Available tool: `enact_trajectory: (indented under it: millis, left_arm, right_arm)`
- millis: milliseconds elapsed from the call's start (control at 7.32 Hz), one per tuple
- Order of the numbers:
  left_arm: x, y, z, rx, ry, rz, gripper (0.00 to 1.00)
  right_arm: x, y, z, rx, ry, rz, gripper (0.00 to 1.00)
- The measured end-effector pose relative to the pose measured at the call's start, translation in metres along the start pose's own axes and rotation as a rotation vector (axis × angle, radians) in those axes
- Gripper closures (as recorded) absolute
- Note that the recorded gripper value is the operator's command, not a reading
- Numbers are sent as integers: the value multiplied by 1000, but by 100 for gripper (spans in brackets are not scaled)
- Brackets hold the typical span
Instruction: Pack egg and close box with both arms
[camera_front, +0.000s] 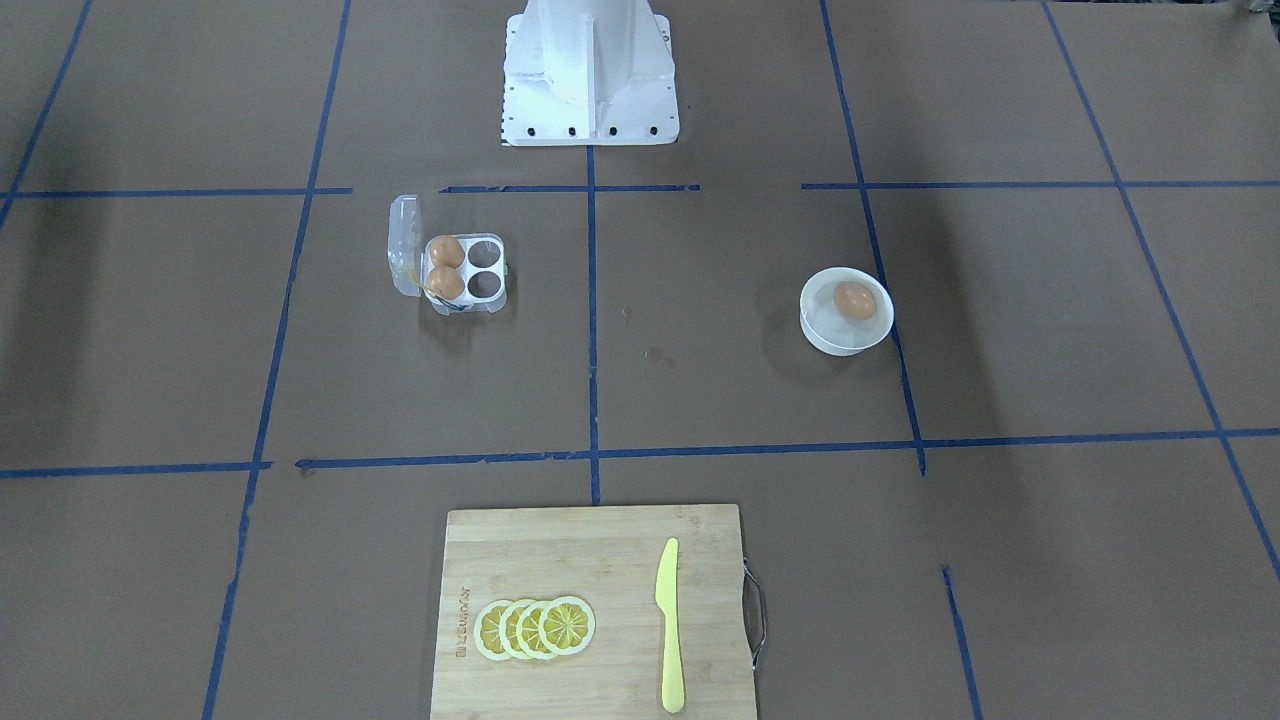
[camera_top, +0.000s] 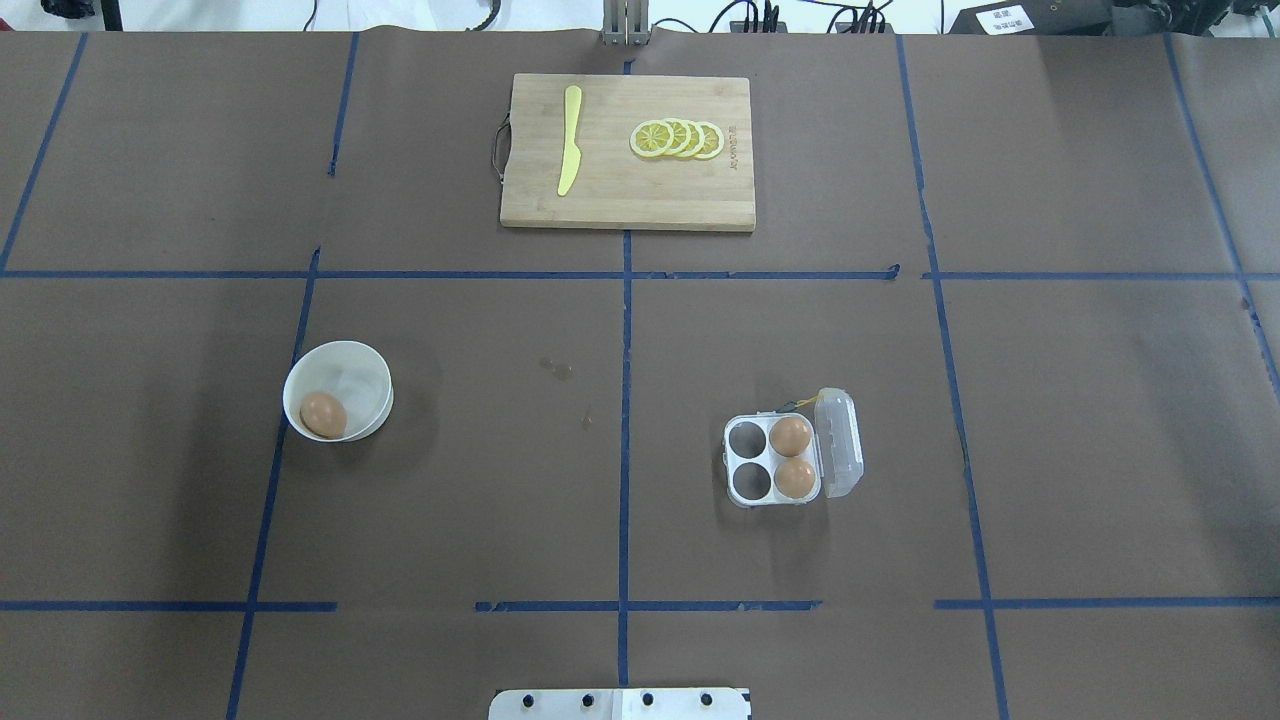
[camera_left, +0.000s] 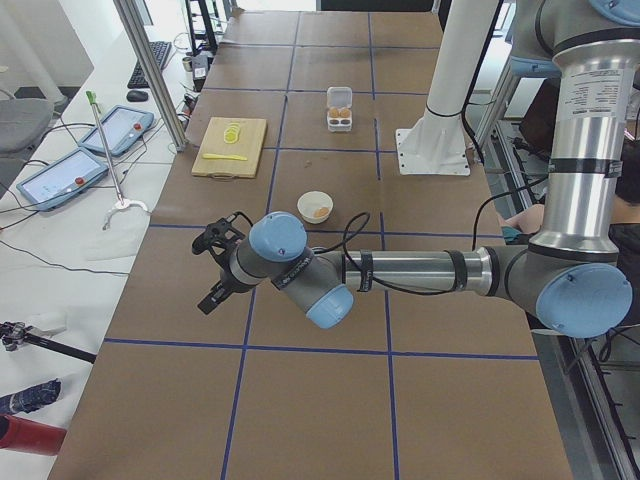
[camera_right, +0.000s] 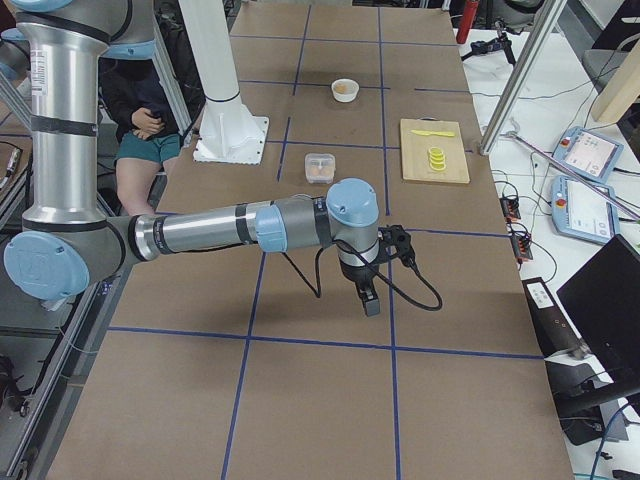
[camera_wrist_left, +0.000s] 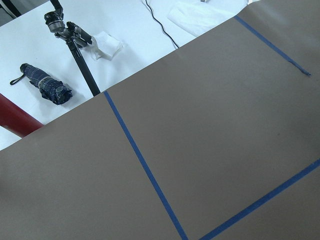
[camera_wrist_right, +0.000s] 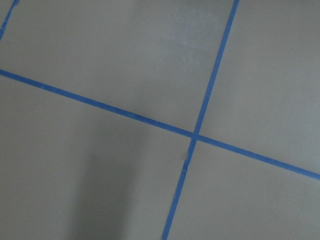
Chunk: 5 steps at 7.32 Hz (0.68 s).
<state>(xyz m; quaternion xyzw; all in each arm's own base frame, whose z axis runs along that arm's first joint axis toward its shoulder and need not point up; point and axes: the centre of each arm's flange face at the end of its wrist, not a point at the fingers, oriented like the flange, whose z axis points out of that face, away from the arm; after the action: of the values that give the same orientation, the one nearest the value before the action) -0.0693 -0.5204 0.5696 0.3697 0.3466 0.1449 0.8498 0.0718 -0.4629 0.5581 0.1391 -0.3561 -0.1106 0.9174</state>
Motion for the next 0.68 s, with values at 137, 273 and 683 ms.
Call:
enact_trajectory:
  millis: [137, 273, 683]
  left_arm:
    - [27, -5, 20, -6, 46, 27, 0]
    - [62, -12, 42, -24, 98, -5, 0]
    - [194, -42, 88, -47, 150, -228, 0]
  right_arm:
    - [-2, -1, 0, 6, -11, -6, 0]
    - [-4, -2, 1, 6, -16, -10, 0]
    - [-5, 1, 3, 4, -22, -10, 0]
